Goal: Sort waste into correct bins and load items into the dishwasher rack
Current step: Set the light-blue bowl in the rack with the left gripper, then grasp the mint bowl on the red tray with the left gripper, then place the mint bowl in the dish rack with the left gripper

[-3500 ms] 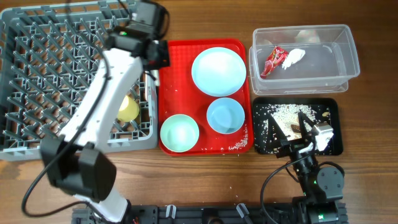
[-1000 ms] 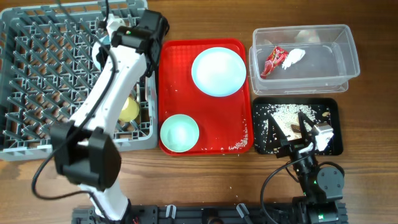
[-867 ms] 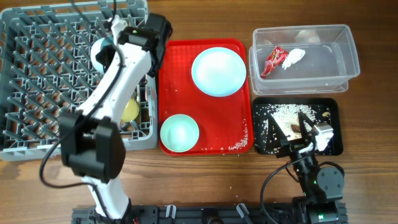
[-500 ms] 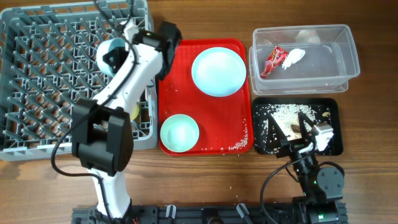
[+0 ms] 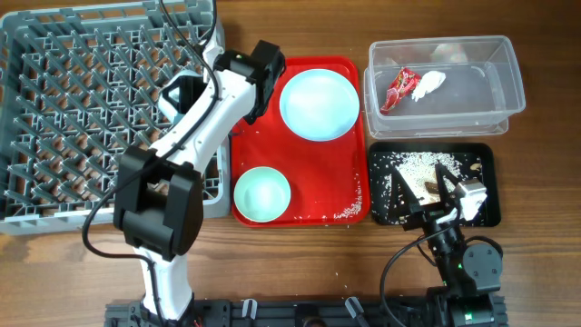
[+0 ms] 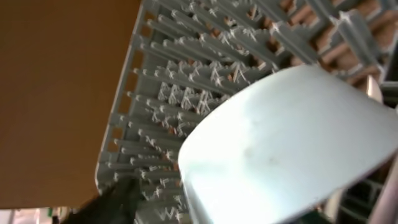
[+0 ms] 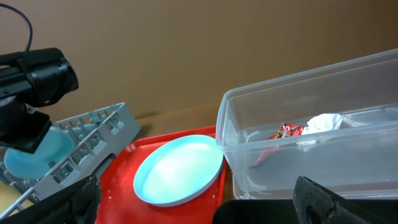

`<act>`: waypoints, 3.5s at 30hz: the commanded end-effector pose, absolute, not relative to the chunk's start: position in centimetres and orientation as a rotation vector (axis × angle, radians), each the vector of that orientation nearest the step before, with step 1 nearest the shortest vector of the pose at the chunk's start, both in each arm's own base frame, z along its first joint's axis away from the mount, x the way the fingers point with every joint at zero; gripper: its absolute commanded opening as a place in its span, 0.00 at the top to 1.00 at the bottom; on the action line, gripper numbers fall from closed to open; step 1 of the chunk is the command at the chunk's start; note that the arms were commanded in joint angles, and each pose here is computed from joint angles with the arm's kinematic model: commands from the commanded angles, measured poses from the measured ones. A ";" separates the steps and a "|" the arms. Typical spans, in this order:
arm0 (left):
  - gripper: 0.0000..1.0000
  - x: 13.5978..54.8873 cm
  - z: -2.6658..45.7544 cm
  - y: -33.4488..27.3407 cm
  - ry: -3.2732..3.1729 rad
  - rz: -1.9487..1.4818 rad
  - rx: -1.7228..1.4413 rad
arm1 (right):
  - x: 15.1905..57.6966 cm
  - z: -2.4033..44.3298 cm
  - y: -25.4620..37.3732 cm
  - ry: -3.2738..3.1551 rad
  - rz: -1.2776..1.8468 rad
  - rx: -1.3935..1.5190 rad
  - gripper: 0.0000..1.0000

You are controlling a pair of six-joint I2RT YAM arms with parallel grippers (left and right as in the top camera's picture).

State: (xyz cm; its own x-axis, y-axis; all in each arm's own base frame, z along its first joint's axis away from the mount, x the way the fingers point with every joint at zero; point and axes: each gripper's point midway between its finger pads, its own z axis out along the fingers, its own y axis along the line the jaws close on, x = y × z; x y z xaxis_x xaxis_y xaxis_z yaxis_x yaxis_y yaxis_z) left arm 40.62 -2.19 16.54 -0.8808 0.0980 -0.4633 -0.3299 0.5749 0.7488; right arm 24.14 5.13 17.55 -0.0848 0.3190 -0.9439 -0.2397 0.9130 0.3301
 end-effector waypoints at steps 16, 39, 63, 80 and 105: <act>0.28 38.3 12.9 -21.4 2.876 -0.124 -0.183 | 24.1 17.8 5.0 1.574 0.465 0.072 0.00; 0.43 28.8 12.8 -17.7 3.106 0.293 -0.131 | 24.1 17.8 5.0 1.574 0.465 0.072 0.00; 0.85 24.2 2.5 -18.6 3.323 0.024 0.001 | 24.1 17.8 5.0 1.574 0.465 0.072 0.00; 0.96 32.1 23.7 -6.1 2.644 0.294 -0.321 | 24.1 17.8 5.0 1.574 0.465 0.072 0.00; 0.96 38.1 20.8 7.6 2.071 1.604 -0.374 | 24.1 17.8 5.0 1.574 0.465 0.072 0.00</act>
State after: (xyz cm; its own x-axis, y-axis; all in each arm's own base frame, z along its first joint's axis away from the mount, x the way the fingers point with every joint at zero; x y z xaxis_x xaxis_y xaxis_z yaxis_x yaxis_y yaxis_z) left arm 37.55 6.91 20.60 -0.8559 0.0496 -0.5148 -0.4717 0.3337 0.8162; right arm 24.14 5.13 17.57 -0.0841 0.3191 -0.9440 -0.2400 0.9130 0.3300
